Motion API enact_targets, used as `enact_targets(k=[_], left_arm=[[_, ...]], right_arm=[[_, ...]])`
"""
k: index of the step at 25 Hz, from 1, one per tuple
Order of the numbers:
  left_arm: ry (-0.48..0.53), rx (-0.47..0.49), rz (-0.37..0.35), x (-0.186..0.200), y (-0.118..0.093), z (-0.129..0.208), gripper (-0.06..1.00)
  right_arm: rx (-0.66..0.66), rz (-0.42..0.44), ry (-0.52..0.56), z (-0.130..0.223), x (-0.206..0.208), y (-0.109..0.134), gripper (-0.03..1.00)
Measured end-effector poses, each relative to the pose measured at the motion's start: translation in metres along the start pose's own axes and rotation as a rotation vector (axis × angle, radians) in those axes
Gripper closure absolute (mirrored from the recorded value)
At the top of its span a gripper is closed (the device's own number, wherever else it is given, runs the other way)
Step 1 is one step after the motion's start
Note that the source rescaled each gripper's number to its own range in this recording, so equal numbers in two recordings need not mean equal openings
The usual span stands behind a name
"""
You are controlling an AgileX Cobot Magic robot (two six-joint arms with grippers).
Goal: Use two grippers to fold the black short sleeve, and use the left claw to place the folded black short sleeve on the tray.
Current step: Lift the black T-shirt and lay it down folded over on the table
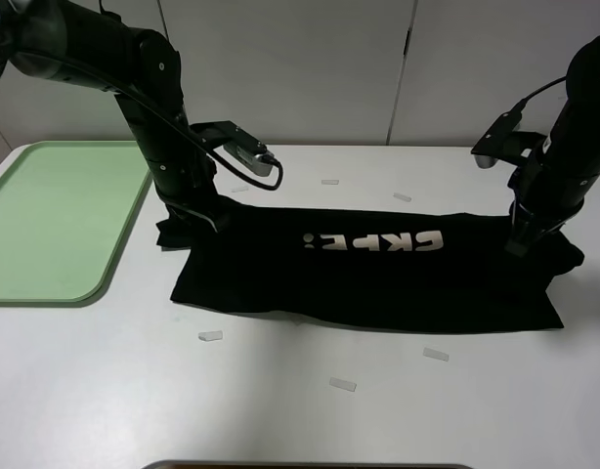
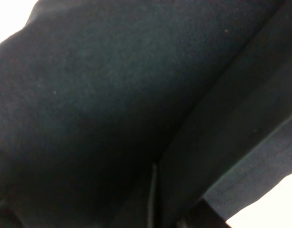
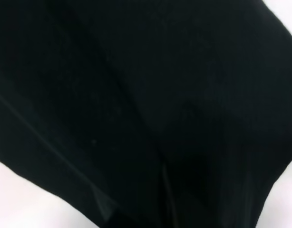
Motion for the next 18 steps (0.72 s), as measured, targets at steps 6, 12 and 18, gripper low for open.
enact_targets(k=[6,12,18], left_arm=[[0.03,-0.02,-0.02,0.0,0.004,0.005,0.84],[0.06,-0.062,-0.043,0.001,0.011,0.01,0.22],[0.008,-0.074,-0.073,0.001,0.015,0.004,-0.04]], right_arm=[[0.024,0.024,0.044,0.008,0.006,-0.005,0.73],[-0.004,0.071,0.058,0.015,0.015,-0.012,0.03],[-0.004,0.081,0.055,0.016,0.017,-0.013,-0.03]])
Point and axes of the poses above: a point on each arm's last joint axis where the gripper is mounted, x pointing back along that axis away from the gripper, y along the wrist's bending axis when the last joint is at zero, z = x × y, the point moved 4 cm from there along -x, pointing out along that axis toward the gripper, and after that the axes turned 6 degrees about -x, right-handed, at the moved point
